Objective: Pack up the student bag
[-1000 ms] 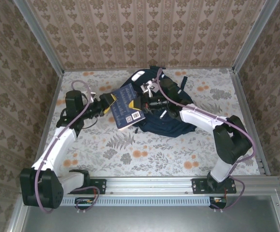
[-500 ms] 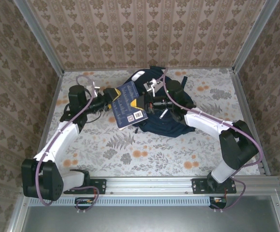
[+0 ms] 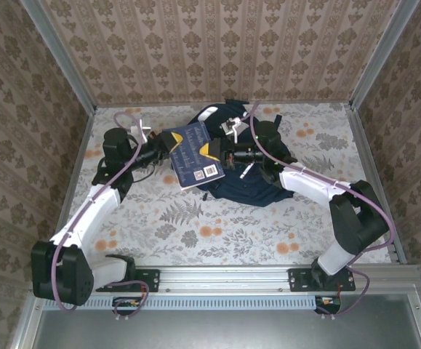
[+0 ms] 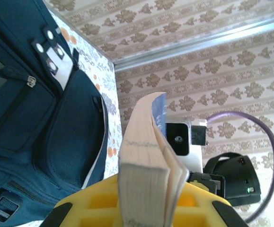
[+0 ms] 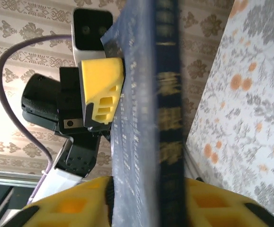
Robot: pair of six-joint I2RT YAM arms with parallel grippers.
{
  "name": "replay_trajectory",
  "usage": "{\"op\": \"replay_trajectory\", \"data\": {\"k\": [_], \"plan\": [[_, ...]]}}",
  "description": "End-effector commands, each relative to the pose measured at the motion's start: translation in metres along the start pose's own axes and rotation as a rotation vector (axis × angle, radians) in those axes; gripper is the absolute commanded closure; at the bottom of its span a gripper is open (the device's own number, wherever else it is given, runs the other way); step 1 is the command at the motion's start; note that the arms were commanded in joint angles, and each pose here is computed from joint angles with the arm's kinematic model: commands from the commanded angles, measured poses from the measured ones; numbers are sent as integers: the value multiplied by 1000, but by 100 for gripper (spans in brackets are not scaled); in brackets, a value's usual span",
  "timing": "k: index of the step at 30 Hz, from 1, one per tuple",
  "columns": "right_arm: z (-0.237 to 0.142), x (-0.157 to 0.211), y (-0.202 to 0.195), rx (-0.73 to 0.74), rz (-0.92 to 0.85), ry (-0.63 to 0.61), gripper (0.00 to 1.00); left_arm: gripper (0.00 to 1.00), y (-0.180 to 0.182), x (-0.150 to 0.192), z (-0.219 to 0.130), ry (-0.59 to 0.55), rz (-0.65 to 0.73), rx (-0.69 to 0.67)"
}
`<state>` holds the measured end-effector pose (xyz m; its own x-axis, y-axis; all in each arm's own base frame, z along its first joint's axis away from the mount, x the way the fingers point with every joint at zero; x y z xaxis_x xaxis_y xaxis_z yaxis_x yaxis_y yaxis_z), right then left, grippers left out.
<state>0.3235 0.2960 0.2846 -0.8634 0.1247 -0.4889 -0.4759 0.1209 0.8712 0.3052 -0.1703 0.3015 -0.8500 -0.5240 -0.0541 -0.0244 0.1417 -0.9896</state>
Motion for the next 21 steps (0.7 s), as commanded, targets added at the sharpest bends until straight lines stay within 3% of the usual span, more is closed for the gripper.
{"op": "replay_trajectory", "data": {"k": [1,3,9,16,21], "plan": [[-10,-11,6,22,-46,-124,43,100,-11,-11,-10,-146,-8,43],[-14,-11,8,7,-42,-211,28,100,-10,-19,-13,-231,-35,58],[-17,-2,15,-72,-6,-387,19,100,-17,-36,-20,-412,-78,119],[-6,2,21,-139,9,-476,19,100,-26,-32,-5,-423,-73,139],[-2,-6,26,-137,-7,-509,32,100,-16,-26,4,-407,-88,112]]}}
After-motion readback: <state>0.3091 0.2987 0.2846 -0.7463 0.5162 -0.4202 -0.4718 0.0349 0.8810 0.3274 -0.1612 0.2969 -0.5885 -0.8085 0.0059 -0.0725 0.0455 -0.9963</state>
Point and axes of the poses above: each hand's point on the last joint's axis, 136 mm out from that joint toward the fingers, its own z axis out along the fingers, its own y axis along the line the jaws close on, x = y × z, the point moved 4 cm from there along -z, back along the fingers, and after that the axes turned 14 degrees about -z, right-handed, at the moved point
